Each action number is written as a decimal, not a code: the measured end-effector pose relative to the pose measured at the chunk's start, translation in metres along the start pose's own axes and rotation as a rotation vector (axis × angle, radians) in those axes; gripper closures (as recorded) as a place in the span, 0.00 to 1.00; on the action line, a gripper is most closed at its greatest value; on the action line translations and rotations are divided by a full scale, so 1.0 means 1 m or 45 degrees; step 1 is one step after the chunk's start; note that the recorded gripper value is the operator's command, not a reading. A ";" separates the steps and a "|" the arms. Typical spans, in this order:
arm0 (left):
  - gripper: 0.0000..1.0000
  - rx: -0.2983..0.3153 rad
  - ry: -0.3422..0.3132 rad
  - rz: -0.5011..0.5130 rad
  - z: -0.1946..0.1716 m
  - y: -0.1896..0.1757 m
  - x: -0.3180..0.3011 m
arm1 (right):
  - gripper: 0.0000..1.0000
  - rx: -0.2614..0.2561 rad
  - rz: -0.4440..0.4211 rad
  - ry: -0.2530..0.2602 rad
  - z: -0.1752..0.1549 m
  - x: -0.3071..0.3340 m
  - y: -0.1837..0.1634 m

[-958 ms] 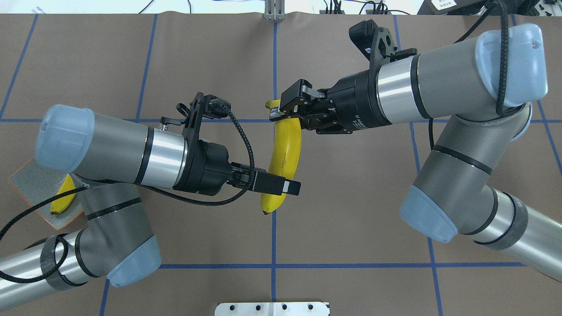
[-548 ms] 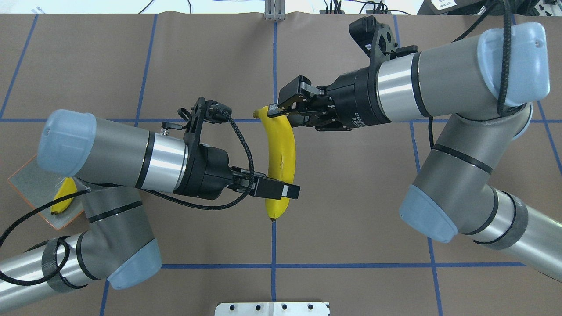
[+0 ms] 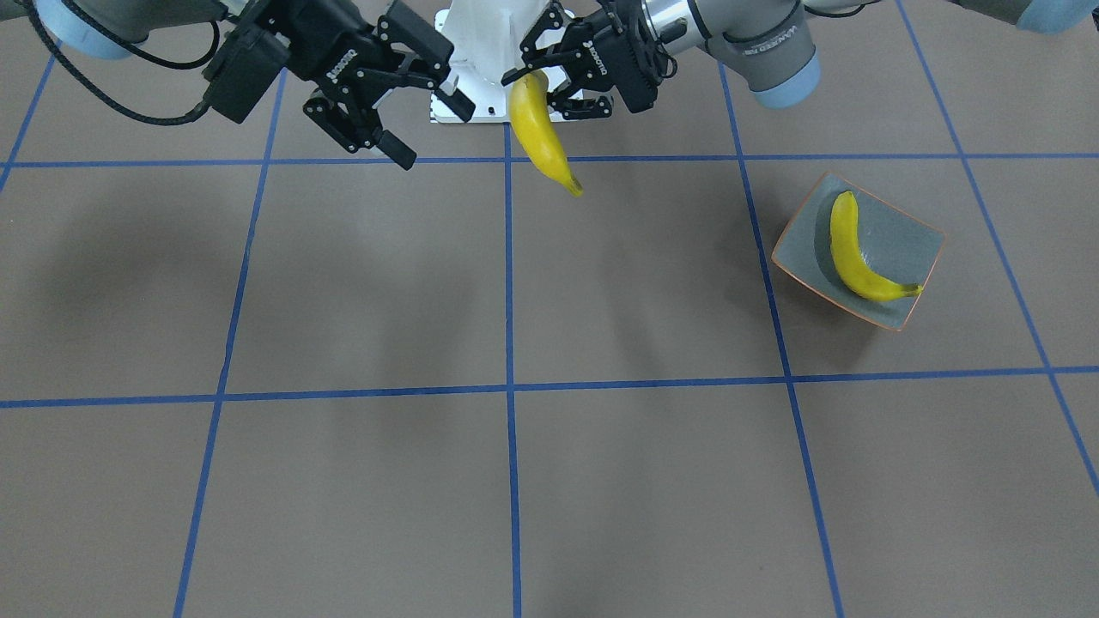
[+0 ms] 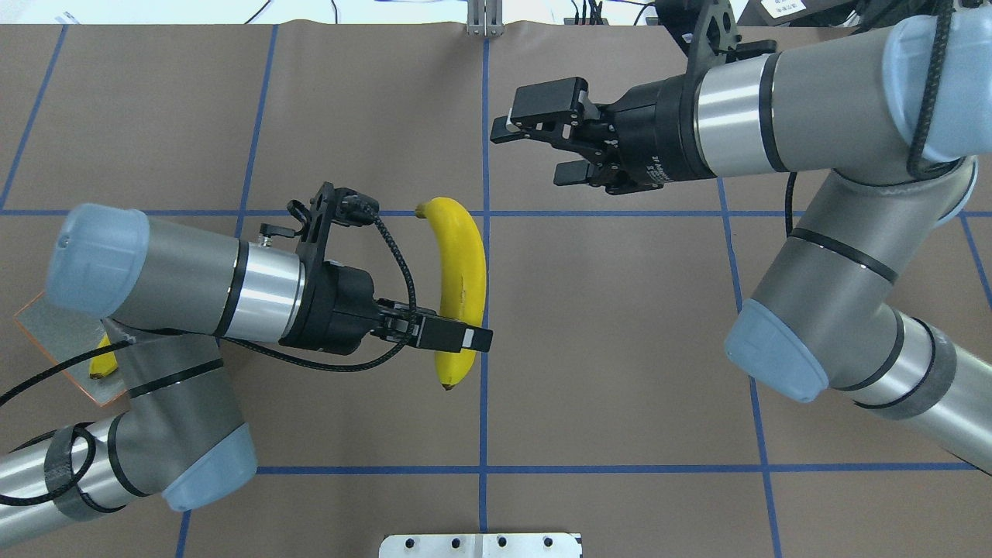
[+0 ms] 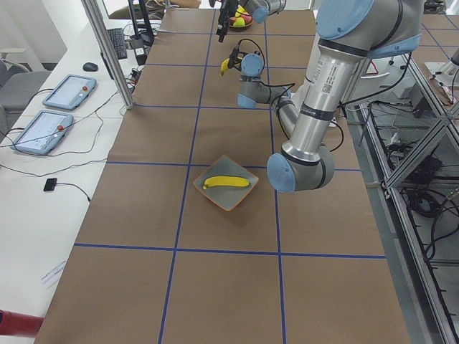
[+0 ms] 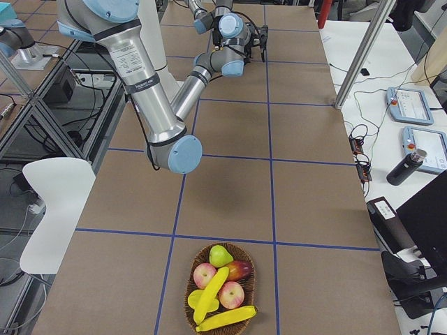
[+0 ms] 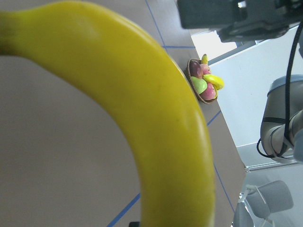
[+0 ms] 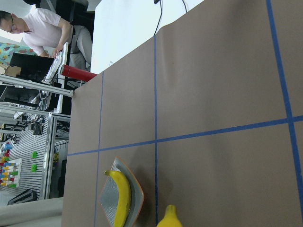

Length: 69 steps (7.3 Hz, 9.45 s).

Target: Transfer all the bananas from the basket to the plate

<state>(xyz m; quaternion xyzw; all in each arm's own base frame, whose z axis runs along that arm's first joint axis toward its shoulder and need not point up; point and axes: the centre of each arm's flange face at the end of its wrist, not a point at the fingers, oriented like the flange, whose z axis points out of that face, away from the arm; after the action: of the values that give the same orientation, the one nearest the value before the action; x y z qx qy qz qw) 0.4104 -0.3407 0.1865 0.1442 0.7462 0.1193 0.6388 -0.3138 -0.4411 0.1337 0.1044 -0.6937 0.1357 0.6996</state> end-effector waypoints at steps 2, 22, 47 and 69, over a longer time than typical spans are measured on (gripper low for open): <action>1.00 0.030 -0.151 -0.066 -0.045 0.010 -0.060 | 0.00 0.068 -0.021 0.204 -0.005 0.045 -0.037; 0.00 -0.011 -0.674 -0.035 -0.248 0.025 -0.226 | 0.00 -0.385 -0.873 0.917 -0.313 0.501 -0.219; 0.00 0.022 -0.628 0.009 -0.242 0.005 -0.203 | 1.00 -0.764 -1.138 0.865 -0.426 0.628 -0.149; 0.00 0.147 -0.131 0.024 -0.006 -0.106 0.023 | 1.00 -0.019 0.091 0.427 0.013 0.028 -0.056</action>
<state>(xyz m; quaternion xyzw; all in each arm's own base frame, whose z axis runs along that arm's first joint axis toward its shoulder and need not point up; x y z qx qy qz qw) 0.3951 -0.4306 0.1283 0.1939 0.7167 0.0746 0.6658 -0.3070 -0.4973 0.1641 0.0505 -0.5716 0.1710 0.8009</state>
